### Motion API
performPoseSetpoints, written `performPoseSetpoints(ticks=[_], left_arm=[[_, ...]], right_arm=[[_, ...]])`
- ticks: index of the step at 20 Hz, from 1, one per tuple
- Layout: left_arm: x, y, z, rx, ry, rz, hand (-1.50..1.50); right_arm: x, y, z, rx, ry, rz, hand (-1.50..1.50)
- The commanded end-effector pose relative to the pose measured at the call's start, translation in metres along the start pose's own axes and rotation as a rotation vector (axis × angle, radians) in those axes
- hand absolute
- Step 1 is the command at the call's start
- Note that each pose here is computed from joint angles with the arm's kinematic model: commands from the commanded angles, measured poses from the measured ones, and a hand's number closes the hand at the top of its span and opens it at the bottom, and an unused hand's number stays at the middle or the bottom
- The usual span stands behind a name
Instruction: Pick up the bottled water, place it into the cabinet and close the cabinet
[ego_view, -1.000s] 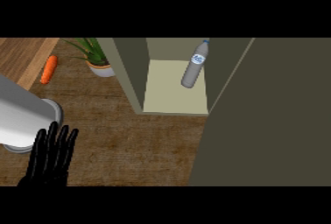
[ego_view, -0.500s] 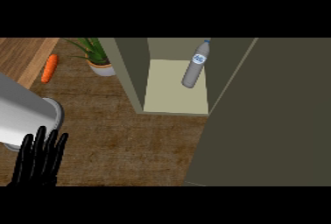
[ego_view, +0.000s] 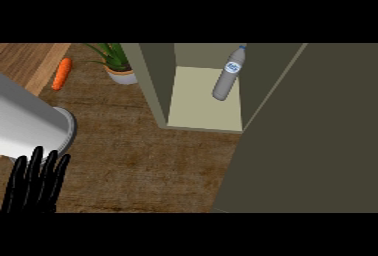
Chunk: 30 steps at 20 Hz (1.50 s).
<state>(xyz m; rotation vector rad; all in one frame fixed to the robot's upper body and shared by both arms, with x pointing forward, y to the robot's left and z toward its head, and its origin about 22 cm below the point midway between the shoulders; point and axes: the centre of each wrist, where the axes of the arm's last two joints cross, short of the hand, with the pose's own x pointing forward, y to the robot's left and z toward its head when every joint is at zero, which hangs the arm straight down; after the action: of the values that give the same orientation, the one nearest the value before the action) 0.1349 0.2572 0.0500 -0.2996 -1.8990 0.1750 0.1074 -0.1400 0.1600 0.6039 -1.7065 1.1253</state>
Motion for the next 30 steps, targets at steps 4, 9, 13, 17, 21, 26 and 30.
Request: performPoseSetpoints(ticks=[4,9,13,17,21,26,30], left_arm=[[0.005,0.004,-0.001,-0.011,-0.011,-0.003,-1.5],[0.003,0.003,0.001,-0.023,-0.024,0.012,-1.5],[0.007,0.007,0.002,-0.036,-0.015,0.016,-1.5],[0.011,0.007,-0.005,-0.076,-0.031,0.023,-1.5],[0.013,0.009,-0.005,-0.098,-0.03,0.025,-1.5],[0.011,0.013,0.0,-0.084,-0.015,0.03,-1.5],[0.014,0.016,-0.003,-0.065,-0.029,0.024,-1.5]], right_arm=[[0.002,0.004,-0.036,-0.116,-0.064,-0.076,1.5],[-0.002,0.005,-0.034,-0.116,-0.062,-0.156,1.5],[-0.012,0.005,-0.039,-0.088,-0.047,-0.208,1.5],[-0.024,0.019,-0.044,0.106,-0.008,-0.357,1.5],[-0.038,0.019,-0.046,0.178,0.005,-0.514,1.5],[-0.046,-0.003,-0.036,-0.042,-0.019,-0.584,1.5],[-0.048,-0.016,-0.021,-0.228,-0.027,-0.58,1.5]])
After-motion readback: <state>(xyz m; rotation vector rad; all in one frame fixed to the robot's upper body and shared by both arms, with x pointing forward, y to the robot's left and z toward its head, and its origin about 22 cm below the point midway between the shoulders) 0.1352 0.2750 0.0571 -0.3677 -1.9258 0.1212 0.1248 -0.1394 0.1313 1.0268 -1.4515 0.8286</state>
